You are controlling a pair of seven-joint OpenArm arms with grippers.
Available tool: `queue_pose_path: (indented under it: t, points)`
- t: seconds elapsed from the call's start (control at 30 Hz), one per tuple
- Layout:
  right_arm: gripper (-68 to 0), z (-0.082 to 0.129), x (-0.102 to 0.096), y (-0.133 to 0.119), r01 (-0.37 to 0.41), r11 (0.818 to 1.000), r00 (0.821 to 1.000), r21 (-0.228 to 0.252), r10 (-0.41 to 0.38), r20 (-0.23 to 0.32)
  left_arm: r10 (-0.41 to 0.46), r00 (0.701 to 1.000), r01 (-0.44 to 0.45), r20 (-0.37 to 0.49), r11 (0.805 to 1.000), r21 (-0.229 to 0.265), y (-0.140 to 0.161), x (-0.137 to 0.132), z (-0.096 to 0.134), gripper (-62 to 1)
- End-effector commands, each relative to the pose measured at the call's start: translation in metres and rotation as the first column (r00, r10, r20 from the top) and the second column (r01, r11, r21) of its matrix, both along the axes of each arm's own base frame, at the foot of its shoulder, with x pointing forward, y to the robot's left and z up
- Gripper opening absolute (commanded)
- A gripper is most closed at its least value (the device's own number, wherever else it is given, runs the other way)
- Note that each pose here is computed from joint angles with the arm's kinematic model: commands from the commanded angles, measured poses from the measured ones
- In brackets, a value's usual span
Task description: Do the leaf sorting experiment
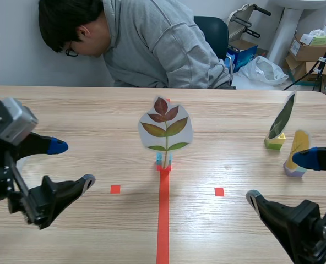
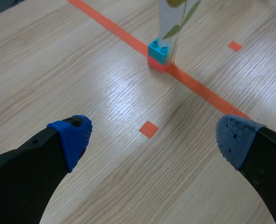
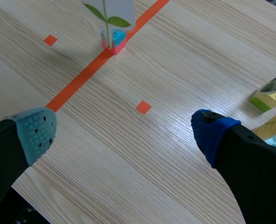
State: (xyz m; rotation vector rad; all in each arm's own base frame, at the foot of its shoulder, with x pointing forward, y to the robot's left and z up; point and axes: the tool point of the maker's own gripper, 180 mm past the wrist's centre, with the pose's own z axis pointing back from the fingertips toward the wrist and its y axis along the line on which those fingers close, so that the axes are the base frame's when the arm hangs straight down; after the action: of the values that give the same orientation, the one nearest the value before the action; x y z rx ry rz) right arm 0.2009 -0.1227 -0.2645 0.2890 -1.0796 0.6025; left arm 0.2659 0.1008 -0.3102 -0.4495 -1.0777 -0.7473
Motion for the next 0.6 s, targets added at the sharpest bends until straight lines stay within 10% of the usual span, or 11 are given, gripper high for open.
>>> queue_pose_path:
  t: [0.0,0.57]
  points:
    - [-8.5,0.003,0.004,-0.002,-0.004,1.000,1.000,-0.005,0.004,0.017,-0.014,0.999,0.016,0.041,0.999,-0.036,-0.008,0.013,0.011,-4.1]
    - [-8.5,0.000,0.003,-0.004,-0.008,0.999,1.000,-0.037,0.008,0.015,-0.181,0.983,0.181,0.007,0.978,-0.103,-0.099,0.065,-0.012,-4.1]
